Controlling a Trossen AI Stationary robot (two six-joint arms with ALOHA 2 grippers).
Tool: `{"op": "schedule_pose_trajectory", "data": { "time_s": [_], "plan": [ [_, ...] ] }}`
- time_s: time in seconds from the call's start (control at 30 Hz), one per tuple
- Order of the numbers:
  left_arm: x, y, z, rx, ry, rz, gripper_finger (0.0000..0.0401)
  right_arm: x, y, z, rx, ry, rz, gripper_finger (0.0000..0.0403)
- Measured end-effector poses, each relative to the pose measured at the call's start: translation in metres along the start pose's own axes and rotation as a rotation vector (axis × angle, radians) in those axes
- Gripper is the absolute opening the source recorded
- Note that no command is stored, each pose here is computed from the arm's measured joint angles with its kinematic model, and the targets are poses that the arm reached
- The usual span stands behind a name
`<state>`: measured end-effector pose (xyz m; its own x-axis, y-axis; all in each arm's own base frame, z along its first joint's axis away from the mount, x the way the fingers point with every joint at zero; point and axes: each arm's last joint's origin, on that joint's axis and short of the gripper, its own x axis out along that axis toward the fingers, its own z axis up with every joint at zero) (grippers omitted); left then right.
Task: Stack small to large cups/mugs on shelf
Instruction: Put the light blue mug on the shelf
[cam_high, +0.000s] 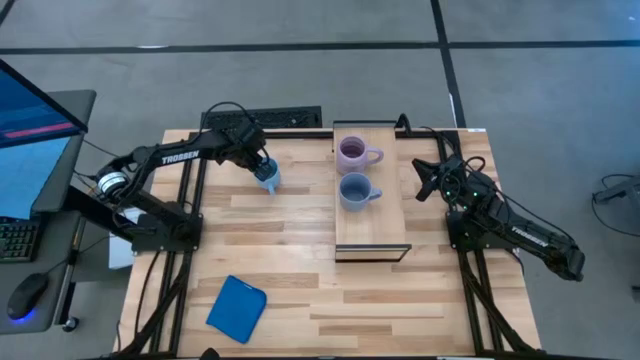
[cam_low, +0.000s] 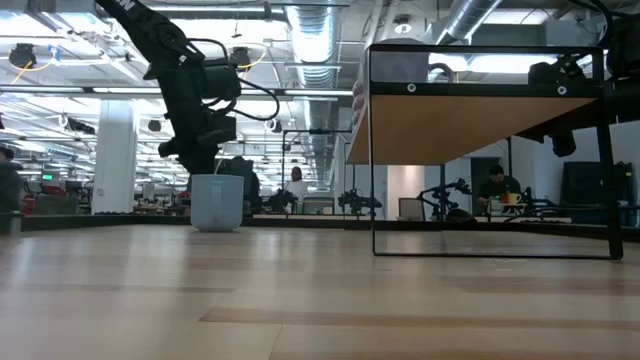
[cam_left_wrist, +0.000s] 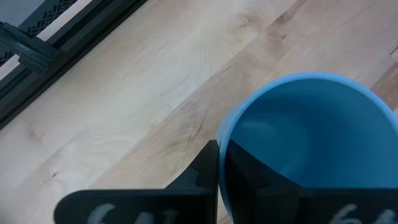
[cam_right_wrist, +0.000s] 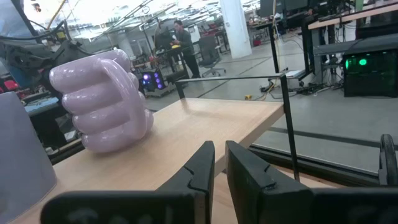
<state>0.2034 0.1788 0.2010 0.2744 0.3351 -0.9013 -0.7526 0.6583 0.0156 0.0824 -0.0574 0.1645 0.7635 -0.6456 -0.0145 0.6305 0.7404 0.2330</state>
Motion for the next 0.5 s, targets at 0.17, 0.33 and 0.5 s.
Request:
{"op": "schedule_pose_trajectory", "data": {
  "time_s": [0.17, 0.33, 0.5],
  "plan": [
    [0.0001, -0.0003, -0.0001, -0.001, 0.002, -0.01, 0.0001, 0.0, 0.0, 0.0, 0.0, 0.0, 0.0, 0.0064],
    [0.0001, -0.0004, -0.0002, -0.001, 0.002, -0.016, 0.0, 0.0, 0.0, 0.0, 0.0, 0.0, 0.0, 0.0064],
    [0.0001, -0.0004, -0.0002, 0.0, 0.002, -0.016, 0.0, 0.0, 0.0, 0.0, 0.0, 0.0, 0.0, 0.0064]
  ]
}}
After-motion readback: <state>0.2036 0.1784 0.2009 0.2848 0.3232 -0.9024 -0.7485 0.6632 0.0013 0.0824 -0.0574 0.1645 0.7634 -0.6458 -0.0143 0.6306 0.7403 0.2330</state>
